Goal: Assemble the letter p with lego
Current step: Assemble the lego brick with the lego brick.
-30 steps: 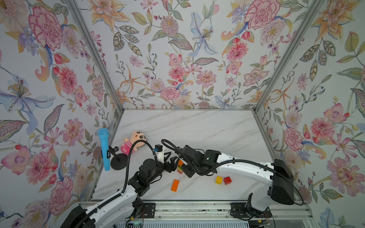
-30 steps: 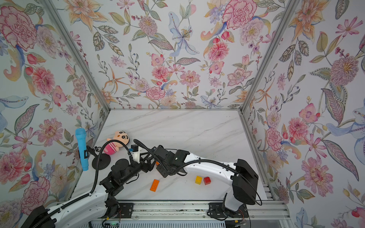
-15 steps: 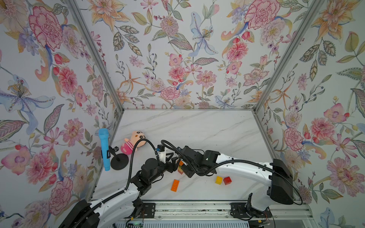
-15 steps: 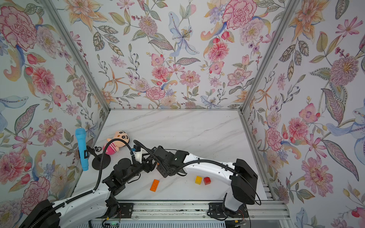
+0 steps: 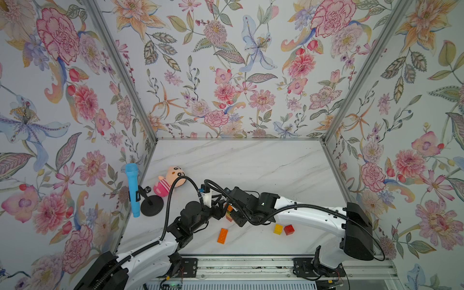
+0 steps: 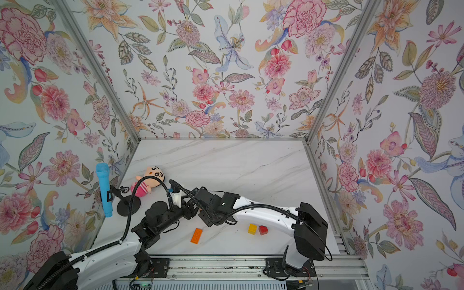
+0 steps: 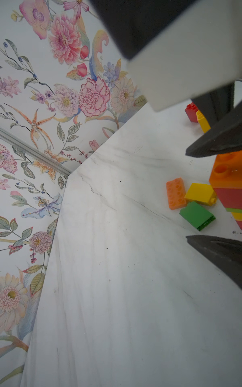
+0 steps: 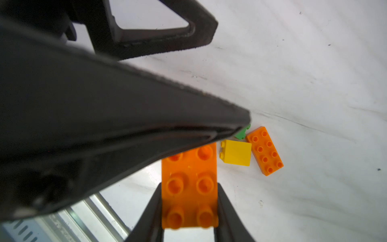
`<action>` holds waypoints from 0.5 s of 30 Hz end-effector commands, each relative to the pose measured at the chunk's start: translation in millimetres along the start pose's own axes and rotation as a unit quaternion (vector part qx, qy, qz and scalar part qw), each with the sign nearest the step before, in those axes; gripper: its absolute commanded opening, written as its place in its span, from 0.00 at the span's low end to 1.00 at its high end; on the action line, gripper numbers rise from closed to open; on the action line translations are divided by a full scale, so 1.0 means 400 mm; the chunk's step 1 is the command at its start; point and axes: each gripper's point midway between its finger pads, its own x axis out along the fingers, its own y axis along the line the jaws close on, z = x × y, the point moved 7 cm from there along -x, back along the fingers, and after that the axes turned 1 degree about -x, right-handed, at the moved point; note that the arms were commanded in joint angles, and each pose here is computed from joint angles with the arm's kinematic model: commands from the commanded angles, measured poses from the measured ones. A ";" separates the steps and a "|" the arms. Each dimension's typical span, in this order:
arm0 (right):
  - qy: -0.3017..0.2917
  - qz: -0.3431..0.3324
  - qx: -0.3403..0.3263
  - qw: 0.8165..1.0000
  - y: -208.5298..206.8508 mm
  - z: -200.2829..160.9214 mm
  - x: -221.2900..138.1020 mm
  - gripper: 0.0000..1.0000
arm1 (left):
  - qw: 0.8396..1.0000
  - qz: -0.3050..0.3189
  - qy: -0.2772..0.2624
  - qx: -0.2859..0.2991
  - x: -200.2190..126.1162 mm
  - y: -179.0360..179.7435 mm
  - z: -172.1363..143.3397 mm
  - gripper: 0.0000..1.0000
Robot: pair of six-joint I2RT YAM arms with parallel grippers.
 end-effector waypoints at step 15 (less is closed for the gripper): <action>-0.001 0.013 0.008 1.000 -0.025 -0.025 -0.026 0.09 | 1.000 -0.005 -0.010 -0.006 0.005 -0.007 0.005 0.73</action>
